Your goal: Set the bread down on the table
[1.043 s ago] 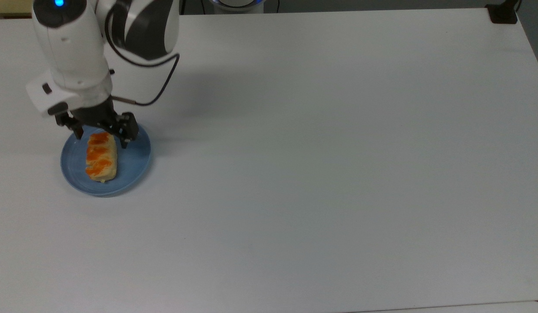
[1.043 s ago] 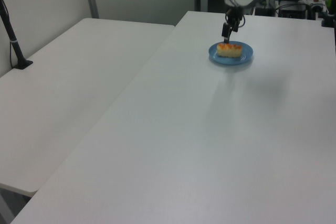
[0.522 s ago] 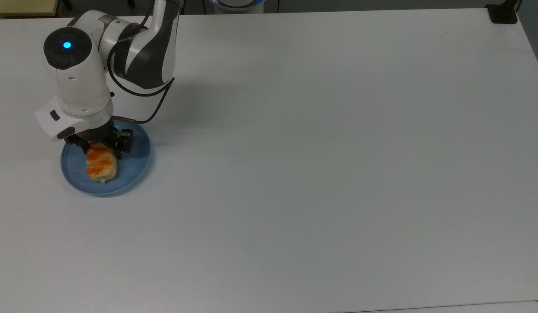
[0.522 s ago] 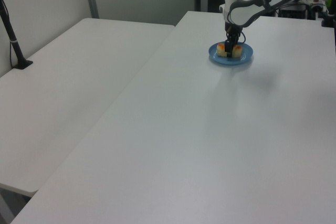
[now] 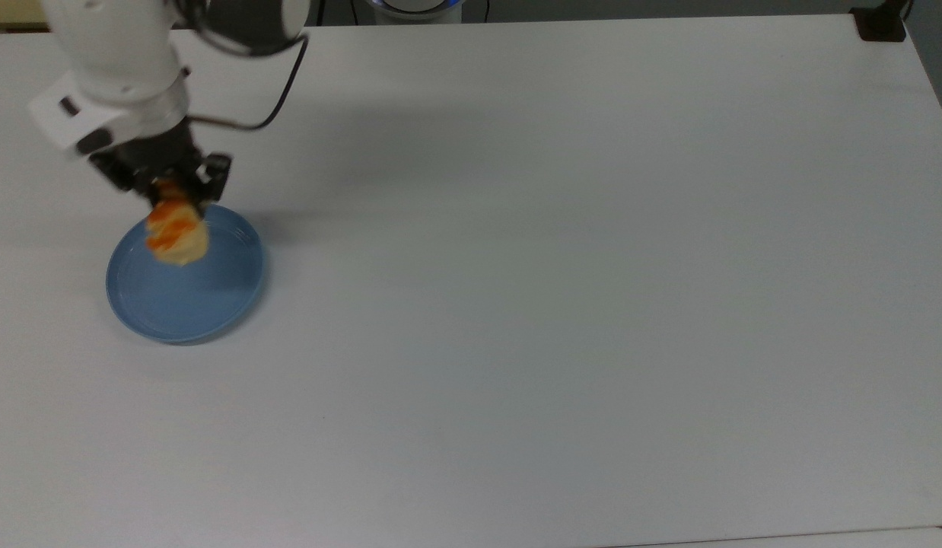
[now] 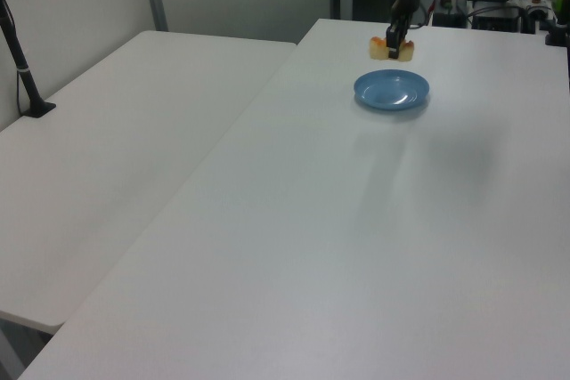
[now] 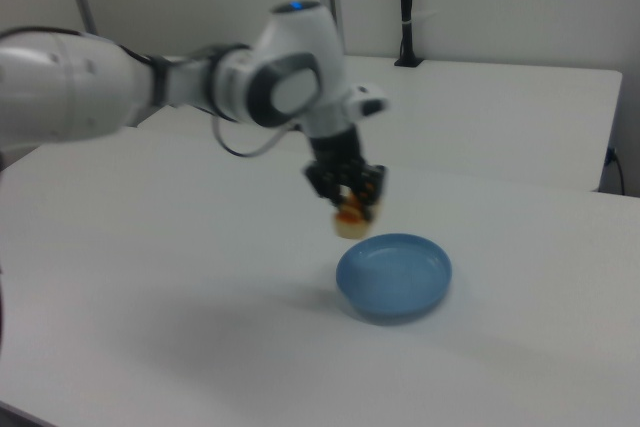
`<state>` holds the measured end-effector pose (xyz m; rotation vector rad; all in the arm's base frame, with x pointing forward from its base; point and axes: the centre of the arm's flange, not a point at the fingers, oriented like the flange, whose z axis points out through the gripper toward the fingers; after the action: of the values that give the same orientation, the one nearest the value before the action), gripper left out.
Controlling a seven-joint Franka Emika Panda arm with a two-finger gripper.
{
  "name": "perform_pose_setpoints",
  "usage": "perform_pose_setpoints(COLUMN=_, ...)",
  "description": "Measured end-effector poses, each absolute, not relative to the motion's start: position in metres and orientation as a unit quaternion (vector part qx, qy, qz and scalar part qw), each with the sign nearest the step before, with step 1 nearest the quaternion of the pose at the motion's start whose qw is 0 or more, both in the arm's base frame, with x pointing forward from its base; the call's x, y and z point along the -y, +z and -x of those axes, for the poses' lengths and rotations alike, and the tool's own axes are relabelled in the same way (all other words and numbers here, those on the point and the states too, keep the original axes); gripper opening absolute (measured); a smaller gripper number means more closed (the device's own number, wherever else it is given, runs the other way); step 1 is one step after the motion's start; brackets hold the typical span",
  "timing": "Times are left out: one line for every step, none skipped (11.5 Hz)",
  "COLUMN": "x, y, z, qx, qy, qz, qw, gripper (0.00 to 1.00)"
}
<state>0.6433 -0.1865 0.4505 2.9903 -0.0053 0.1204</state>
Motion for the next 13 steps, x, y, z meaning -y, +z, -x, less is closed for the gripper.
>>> perform_pose_setpoints(x=0.150, y=0.465, z=-0.622, qx=-0.020, qy=0.017, qz=-0.998, qw=0.056, gripper=0.47)
perform_pose_setpoints(x=0.115, y=0.466, z=-0.599, qx=-0.044, qy=-0.002, qz=-0.998, qw=0.041, gripper=0.47)
perform_pose_setpoints(x=0.086, y=0.458, z=-0.574, qx=-0.065, qy=-0.019, qz=-0.997, qw=0.028, gripper=0.49)
perform_pose_setpoints(x=0.067, y=0.444, z=-0.553, qx=-0.071, qy=-0.037, qz=-0.997, qw=0.019, gripper=0.50)
perform_pose_setpoints(x=0.053, y=0.428, z=-0.538, qx=-0.060, qy=-0.055, qz=-0.997, qw=0.014, gripper=0.51)
perform_pose_setpoints(x=0.037, y=0.411, z=-0.530, qx=-0.049, qy=-0.070, qz=-0.996, qw=0.014, gripper=0.51)
perform_pose_setpoints(x=0.018, y=0.394, z=-0.526, qx=-0.040, qy=-0.084, qz=-0.996, qw=0.017, gripper=0.51)
perform_pose_setpoints(x=-0.002, y=0.376, z=-0.526, qx=-0.026, qy=-0.090, qz=-0.995, qw=0.023, gripper=0.56)
perform_pose_setpoints(x=-0.019, y=0.358, z=-0.529, qx=-0.009, qy=-0.092, qz=-0.995, qw=0.030, gripper=0.57)
perform_pose_setpoints(x=-0.028, y=0.341, z=-0.532, qx=0.007, qy=-0.096, qz=-0.995, qw=0.036, gripper=0.62)
perform_pose_setpoints(x=-0.031, y=0.332, z=-0.534, qx=0.012, qy=-0.100, qz=-0.994, qw=0.040, gripper=0.76)
perform_pose_setpoints(x=-0.030, y=0.334, z=-0.537, qx=0.011, qy=-0.097, qz=-0.994, qw=0.043, gripper=0.91)
perform_pose_setpoints(x=-0.030, y=0.350, z=-0.545, qx=0.010, qy=-0.086, qz=-0.995, qw=0.044, gripper=1.00)
